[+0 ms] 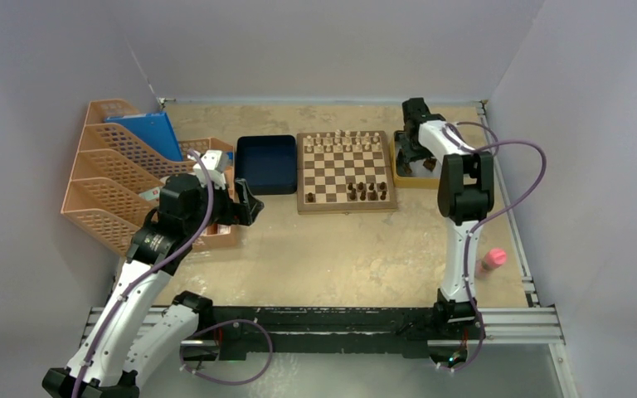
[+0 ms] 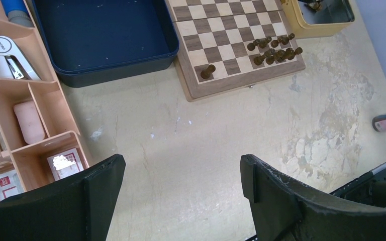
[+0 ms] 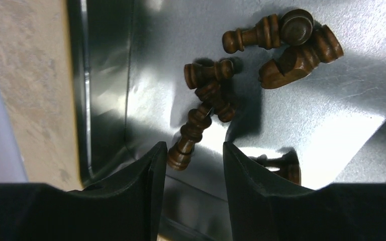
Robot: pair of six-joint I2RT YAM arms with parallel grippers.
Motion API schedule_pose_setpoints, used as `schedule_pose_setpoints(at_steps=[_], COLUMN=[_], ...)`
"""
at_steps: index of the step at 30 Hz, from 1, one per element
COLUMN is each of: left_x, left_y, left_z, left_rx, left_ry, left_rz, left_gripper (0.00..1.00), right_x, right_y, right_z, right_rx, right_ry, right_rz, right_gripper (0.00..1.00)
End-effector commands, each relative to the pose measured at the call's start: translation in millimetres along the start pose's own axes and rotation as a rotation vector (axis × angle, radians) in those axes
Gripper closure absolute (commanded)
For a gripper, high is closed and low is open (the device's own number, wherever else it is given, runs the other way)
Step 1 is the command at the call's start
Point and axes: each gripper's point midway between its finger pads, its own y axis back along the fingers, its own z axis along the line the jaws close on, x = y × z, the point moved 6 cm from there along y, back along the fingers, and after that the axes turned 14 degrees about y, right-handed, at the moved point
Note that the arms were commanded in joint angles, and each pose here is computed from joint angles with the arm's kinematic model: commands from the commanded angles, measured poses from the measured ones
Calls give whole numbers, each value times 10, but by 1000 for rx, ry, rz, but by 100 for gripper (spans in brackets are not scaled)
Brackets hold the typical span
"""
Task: Set up the chess pieces on the board
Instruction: Pick up the chess piece from the storage box.
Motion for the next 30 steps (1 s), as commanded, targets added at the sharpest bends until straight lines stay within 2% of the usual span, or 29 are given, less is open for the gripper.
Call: schedule_pose_setpoints(at_steps=[1, 6, 10, 15, 23, 30], left_x=[-81, -85, -88, -87, -89, -57], left_y=[14, 9, 18, 12, 28, -8], left_z=[-52, -47, -38, -31, -32, -40], left_rx=[20, 15, 7, 1, 1, 13], left_ry=[-24, -24, -20, -18, -14, -11], left_rz=[-42, -43, -50, -49, -56, -28], left_gripper=[15, 16, 16, 16, 16, 17], right_x=[-22, -42, -63, -178, -396, -545], right_y=[-38, -96, -69, 35, 312, 578], right_z=[-21, -77, -100, -128, -140, -106], right_rx=[50, 103, 94, 102, 54, -62], right_ry=[-40, -34, -18, 3, 69, 172], right_rz=[6, -12, -23, -77, -173, -246], right_gripper=[53, 60, 78, 88, 91, 91])
